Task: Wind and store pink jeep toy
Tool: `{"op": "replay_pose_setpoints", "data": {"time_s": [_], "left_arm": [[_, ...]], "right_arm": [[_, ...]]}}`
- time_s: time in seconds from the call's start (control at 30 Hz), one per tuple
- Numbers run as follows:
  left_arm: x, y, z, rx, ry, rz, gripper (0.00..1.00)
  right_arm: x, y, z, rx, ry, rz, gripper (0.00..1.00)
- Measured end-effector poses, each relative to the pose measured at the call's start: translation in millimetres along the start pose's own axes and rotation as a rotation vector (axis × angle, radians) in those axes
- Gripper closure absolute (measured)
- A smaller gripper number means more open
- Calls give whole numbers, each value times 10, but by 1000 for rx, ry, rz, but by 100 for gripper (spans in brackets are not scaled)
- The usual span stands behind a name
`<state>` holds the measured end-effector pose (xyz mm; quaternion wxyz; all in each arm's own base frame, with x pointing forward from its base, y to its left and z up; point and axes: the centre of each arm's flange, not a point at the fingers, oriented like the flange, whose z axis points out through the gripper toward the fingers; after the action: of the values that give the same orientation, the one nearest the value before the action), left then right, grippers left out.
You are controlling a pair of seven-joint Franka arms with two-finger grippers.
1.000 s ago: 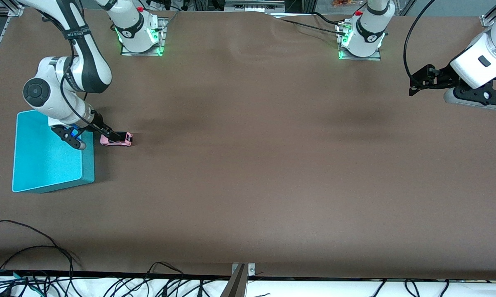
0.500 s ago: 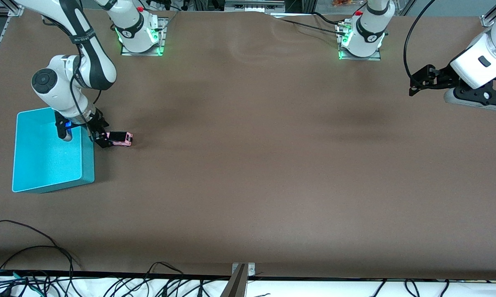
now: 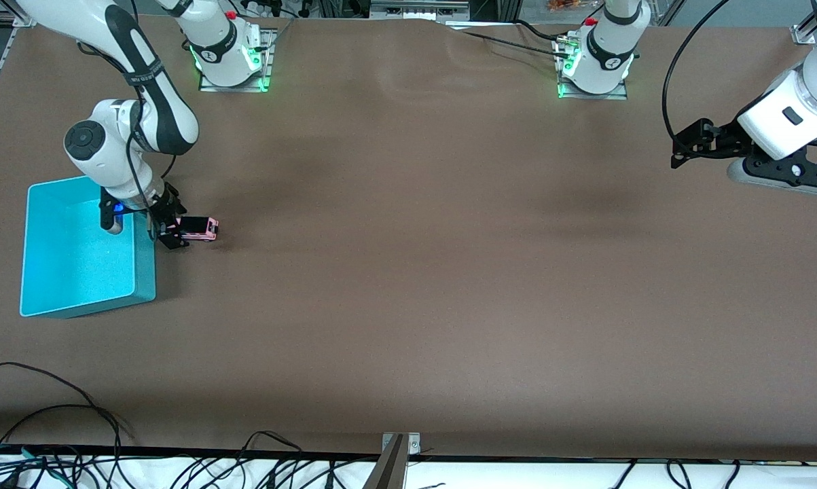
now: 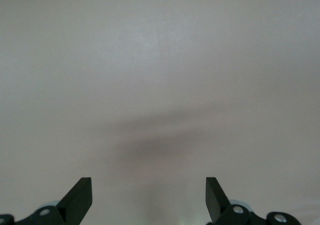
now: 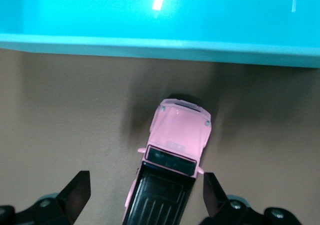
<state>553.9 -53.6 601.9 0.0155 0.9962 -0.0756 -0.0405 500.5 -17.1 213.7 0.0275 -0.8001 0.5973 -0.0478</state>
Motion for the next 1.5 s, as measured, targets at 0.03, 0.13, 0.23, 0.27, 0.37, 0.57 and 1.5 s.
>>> {"op": "replay_pose_setpoints", "data": {"time_s": [0.03, 0.13, 0.23, 0.27, 0.37, 0.57, 1.5], "left_arm": [[3, -1, 2, 0, 0, 0, 0], [8, -2, 8, 0, 0, 0, 0], [19, -18, 27, -1, -3, -2, 0], [19, -19, 28, -1, -3, -3, 0], [21, -22, 31, -1, -3, -3, 0], [22, -28, 32, -2, -3, -4, 0], [20, -55, 28, -2, -3, -9, 0]], "right_arm": [[-2, 4, 15, -1, 0, 1, 0], [-6, 15, 57, -6, -2, 1, 0], [-9, 21, 118, -2, 0, 1, 0], [-10, 22, 122, -2, 0, 1, 0], [-12, 24, 132, -2, 0, 1, 0], [-15, 25, 140, -2, -1, 1, 23], [32, -282, -528, 78, 23, -28, 43]]}}
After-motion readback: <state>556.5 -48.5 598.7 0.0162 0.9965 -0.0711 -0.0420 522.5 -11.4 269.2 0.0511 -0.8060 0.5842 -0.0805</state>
